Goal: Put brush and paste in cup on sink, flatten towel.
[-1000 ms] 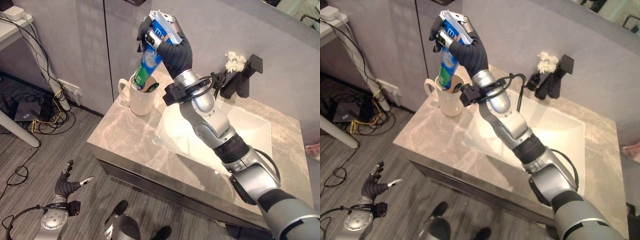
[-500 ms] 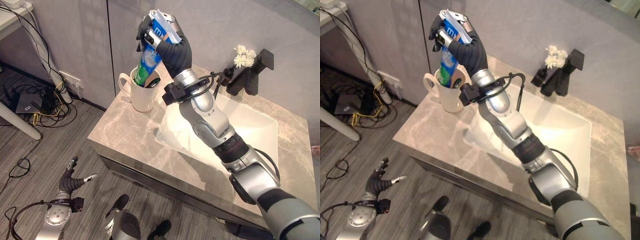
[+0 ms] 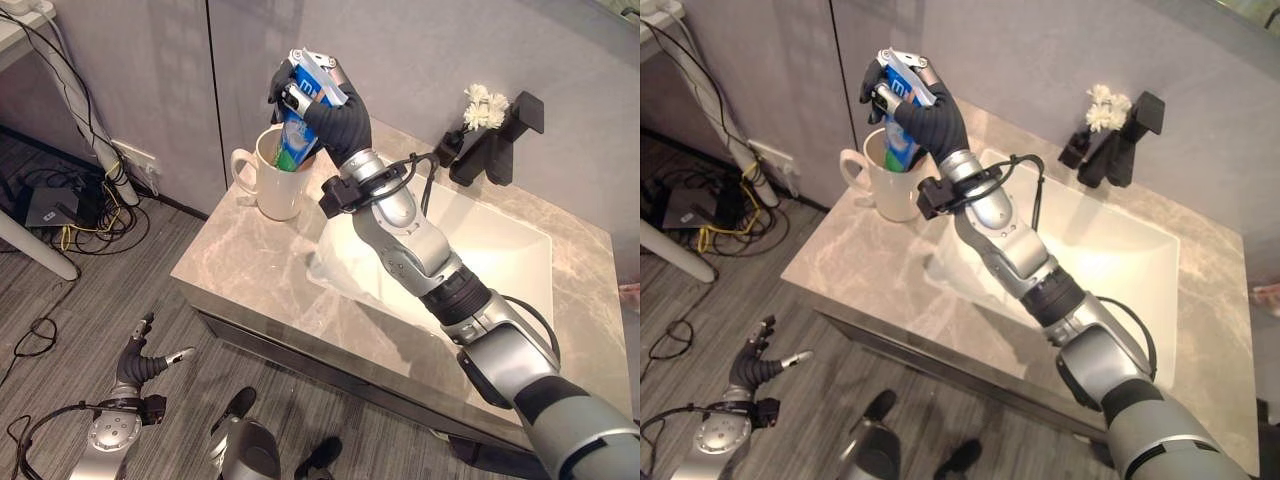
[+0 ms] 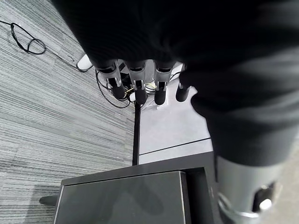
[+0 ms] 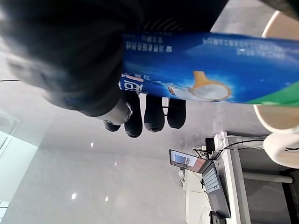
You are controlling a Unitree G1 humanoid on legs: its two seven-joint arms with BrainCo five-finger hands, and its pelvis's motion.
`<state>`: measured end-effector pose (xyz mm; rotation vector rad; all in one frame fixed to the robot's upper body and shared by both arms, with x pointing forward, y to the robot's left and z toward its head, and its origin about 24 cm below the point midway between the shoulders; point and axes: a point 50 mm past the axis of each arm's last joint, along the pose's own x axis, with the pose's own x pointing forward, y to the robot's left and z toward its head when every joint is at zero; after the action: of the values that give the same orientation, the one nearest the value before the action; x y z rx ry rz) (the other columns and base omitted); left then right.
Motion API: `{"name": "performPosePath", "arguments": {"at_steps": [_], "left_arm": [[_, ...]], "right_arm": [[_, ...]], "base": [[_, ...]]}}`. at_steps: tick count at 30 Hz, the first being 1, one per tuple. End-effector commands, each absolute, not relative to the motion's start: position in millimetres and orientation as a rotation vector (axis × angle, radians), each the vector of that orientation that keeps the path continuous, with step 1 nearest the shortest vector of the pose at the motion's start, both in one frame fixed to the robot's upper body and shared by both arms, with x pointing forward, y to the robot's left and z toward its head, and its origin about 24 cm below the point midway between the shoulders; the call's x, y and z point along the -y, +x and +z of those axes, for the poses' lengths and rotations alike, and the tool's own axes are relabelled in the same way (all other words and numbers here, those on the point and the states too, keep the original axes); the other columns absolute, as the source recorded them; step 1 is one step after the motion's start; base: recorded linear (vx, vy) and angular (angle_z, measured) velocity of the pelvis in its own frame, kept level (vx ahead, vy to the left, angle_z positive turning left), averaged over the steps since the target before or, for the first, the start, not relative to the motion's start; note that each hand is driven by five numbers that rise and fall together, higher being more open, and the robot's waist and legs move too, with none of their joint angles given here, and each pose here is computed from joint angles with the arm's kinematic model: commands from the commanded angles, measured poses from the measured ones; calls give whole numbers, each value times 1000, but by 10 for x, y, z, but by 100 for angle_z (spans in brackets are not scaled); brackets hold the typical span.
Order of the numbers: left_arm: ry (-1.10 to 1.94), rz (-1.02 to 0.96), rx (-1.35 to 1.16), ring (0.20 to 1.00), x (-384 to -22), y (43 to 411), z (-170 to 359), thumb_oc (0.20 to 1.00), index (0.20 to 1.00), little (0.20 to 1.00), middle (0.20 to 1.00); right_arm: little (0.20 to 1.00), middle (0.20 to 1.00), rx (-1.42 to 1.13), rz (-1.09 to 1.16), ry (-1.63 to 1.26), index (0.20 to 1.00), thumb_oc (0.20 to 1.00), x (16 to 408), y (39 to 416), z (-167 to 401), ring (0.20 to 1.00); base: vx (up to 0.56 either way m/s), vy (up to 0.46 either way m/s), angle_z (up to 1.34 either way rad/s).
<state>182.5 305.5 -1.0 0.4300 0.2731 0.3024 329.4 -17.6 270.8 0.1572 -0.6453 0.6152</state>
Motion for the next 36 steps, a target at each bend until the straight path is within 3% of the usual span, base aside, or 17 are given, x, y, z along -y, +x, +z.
{"name": "performPosePath", "arguments": {"at_steps": [1,8,9,10,23,36], "left_arm": [[479,293,-225,1000,-3113,1856,70,1000,1000,1000,1000],[480,272,-227,1000,-3075,1879,53,1000,1000,1000,1000],[481,271,-226,1000,-3073,1881,54,1000,1000,1000,1000],[482,272,-224,1000,-3073,1882,58,1000,1000,1000,1000],[469,282,-224,1000,-3049,1894,42,1000,1000,1000,1000],[469,252,-272,1000,-2953,1863,-98,1000,1000,1000,1000]], "right_arm": [[200,200,818,617,113,200,200,118,3212,3122,200],[200,200,825,610,110,200,200,114,3206,3121,200],[429,429,823,612,109,429,429,111,3206,3117,429],[1000,1000,823,612,107,1000,1000,109,3204,3116,1000],[1000,1000,875,652,188,1000,1000,55,3069,3217,1000],[1000,1000,1040,495,213,1000,1000,392,2951,3388,1000]], "base": [[0,0,0],[0,0,0],[0,0,0],[-10,0,-5],[-5,-2,-4],[-6,-1,-1]]}}
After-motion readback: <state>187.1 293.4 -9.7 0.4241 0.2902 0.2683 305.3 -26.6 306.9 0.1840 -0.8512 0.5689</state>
